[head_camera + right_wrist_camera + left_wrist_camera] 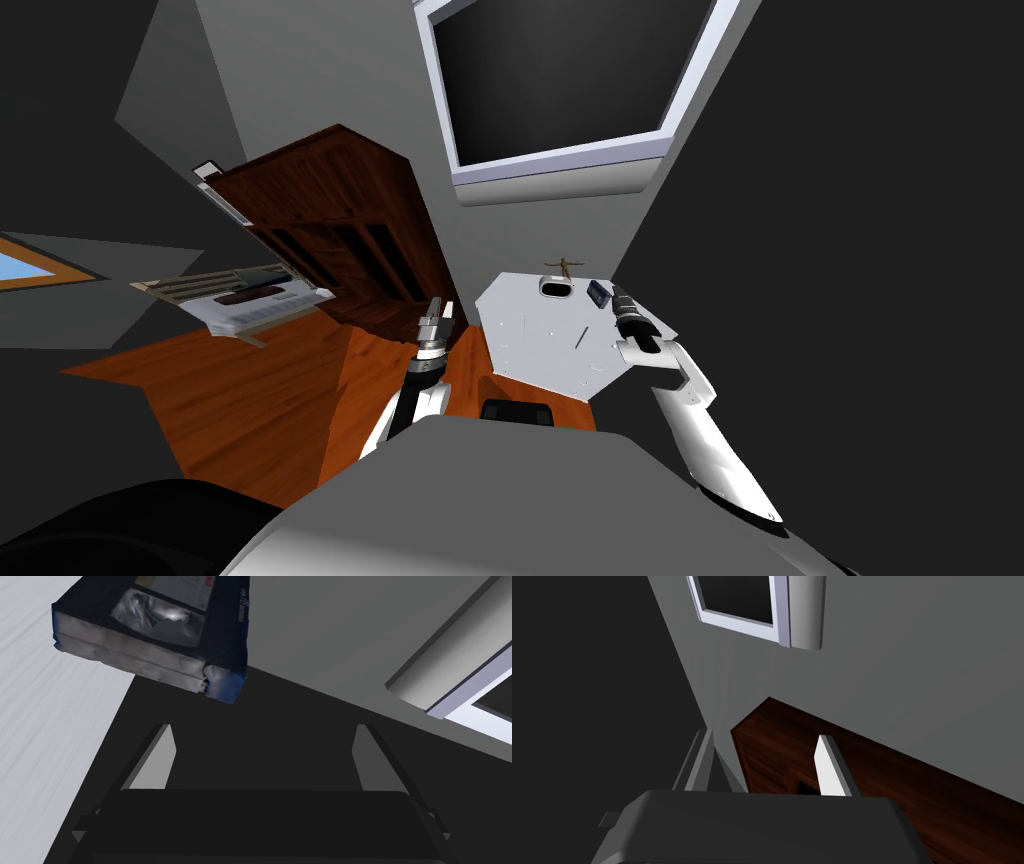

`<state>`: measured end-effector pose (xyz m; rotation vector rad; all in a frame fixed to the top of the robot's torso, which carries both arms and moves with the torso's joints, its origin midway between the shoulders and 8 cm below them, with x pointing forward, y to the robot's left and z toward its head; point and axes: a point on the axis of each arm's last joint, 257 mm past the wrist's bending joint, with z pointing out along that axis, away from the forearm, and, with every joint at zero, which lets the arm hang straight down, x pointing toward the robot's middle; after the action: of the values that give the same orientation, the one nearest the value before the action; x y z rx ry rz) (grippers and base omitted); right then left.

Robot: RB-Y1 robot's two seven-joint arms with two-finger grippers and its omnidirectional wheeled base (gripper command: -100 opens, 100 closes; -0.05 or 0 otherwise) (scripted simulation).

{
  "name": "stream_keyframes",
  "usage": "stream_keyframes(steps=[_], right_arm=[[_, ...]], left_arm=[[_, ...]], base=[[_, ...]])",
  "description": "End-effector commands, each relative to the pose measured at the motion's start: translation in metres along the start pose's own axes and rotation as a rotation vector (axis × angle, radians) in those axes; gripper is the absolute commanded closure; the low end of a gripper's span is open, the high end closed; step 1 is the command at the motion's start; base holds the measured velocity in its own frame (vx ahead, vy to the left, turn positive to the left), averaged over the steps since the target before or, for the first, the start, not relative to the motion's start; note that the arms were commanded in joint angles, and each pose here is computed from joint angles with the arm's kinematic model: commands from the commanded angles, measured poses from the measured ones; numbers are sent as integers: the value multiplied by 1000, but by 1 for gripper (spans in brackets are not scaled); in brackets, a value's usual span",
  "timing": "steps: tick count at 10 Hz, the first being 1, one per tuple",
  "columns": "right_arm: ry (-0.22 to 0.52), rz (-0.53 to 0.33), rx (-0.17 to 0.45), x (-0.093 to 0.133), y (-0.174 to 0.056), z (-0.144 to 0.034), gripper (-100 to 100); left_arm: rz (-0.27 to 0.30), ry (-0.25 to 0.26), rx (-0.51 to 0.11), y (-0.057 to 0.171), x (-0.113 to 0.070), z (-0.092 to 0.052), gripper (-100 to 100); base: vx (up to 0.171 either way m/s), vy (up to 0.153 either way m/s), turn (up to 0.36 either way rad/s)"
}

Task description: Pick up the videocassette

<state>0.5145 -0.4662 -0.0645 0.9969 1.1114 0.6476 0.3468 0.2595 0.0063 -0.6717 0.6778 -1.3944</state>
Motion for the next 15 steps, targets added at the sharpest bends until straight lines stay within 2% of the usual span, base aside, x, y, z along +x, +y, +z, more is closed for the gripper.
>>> stream_keyframes(steps=[1, 2, 4, 5, 7, 8, 10, 11, 14, 15], right_arm=[[-14, 2, 33, -7, -7, 2, -100], [-67, 1, 53, -36, -6, 17, -100], [-79, 5, 94, -38, -16, 18, -100], [-140, 14, 113, -70, -13, 33, -100], [-152, 18, 155, -73, -24, 32, -100], [-219, 37, 171, -107, -20, 44, -100], [-234, 44, 215, -110, -31, 43, -100], [-303, 71, 227, -145, -27, 50, -100], [-321, 83, 274, -148, -37, 49, -100], [-396, 123, 287, -184, -32, 53, -100]], left_arm=[[0, 0, 0, 0, 0, 0, 0], [0, 0, 0, 0, 0, 0, 0], [0, 0, 0, 0, 0, 0, 0], [0, 0, 0, 0, 0, 0, 0], [0, 0, 0, 0, 0, 0, 0], [0, 0, 0, 0, 0, 0, 0], [0, 0, 0, 0, 0, 0, 0], [0, 0, 0, 0, 0, 0, 0], [0, 0, 0, 0, 0, 0, 0], [0, 0, 0, 0, 0, 0, 0]], base=[[0, 33, 4], [-3, 72, 97], [-2, 41, 17], [-6, 45, 104], [0, 37, 20], [4, 55, 92], [4, 38, 38], [11, 46, 125], [6, 22, 15], [5, 28, 137]])
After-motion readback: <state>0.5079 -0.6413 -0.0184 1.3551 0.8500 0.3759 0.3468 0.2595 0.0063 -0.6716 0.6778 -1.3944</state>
